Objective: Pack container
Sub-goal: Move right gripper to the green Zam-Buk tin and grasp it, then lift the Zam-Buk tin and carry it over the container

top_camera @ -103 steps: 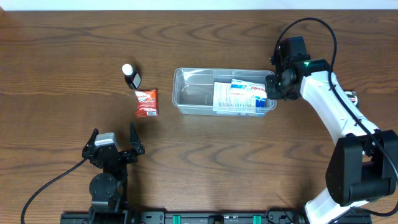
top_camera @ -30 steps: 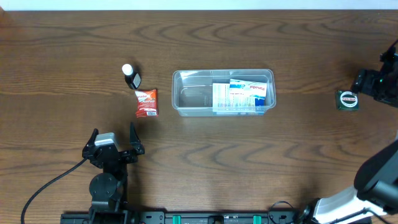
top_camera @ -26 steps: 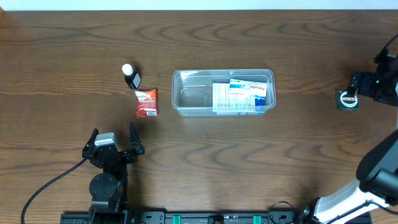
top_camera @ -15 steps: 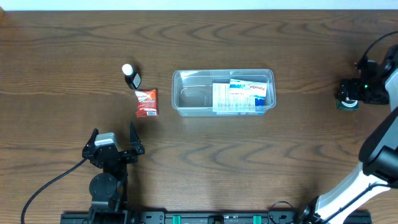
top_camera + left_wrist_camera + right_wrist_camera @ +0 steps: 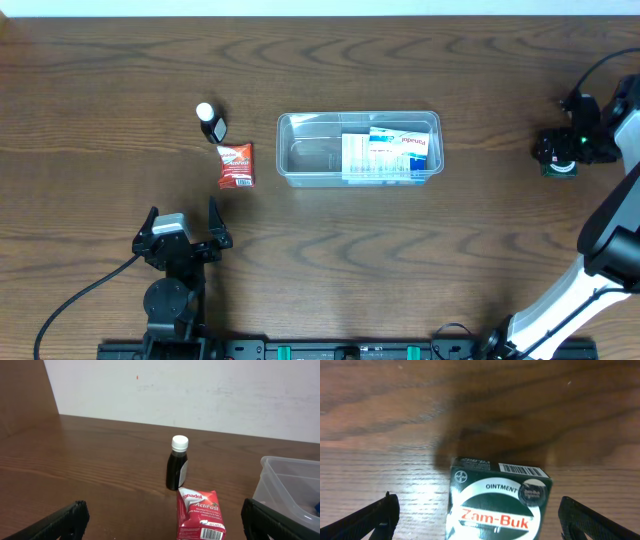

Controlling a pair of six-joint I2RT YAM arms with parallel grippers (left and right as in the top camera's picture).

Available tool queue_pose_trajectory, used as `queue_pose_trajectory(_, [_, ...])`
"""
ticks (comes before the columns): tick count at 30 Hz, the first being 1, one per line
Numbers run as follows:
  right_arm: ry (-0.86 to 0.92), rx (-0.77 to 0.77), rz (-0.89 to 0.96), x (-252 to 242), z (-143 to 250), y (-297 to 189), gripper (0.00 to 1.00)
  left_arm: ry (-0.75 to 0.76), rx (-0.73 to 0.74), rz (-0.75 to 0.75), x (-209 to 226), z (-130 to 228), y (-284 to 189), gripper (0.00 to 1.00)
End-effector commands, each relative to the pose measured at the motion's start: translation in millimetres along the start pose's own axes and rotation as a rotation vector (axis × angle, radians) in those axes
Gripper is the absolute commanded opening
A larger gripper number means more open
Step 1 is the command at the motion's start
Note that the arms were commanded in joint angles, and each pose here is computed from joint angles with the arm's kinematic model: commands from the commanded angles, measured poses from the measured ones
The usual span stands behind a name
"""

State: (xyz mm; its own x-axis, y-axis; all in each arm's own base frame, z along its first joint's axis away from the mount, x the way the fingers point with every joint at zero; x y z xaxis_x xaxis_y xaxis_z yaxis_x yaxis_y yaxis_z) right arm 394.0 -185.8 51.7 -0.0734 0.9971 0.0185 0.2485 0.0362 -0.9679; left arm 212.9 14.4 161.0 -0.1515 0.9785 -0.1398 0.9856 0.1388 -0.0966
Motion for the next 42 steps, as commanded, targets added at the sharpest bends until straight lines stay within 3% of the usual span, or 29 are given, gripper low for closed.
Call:
queue_pose_trajectory(1, [0.071, 0.065, 0.035, -9, 14, 18, 0.99, 0.018, 0.038, -0.011, 3, 16, 2, 0.98])
queue_pose_trajectory(18, [0.248, 0.091, 0.061, -10, 20, 18, 0.91, 0.018, 0.038, -0.011, 3, 16, 2, 0.98])
queue_pose_trajectory(24, [0.247, 0.097, 0.059, -9, 21, 18, 0.77, 0.018, 0.038, -0.011, 3, 16, 2, 0.98])
queue_pose_trajectory(39, [0.093, 0.053, -0.069, 8, 15, 19, 0.77, 0.018, 0.038, -0.011, 3, 16, 2, 0.98])
queue_pose_trajectory(42, [0.094, 0.052, -0.068, 8, 15, 19, 0.73, 0.018, 0.038, -0.011, 3, 16, 2, 0.98])
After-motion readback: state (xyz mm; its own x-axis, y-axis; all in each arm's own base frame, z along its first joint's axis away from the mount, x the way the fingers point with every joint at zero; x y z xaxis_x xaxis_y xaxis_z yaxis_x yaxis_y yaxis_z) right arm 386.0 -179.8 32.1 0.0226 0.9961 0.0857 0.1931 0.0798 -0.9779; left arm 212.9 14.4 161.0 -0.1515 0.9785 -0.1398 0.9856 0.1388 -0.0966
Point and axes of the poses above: each gripper's point midway between its finger pads, its own y axis out along the fingers, its own x axis along the line the jaws close on, z = x × y, the point moved 3 cm from there along -y, back along the fingers, and after that the axes turned 4 degrees about -y, right-handed, at the moved point
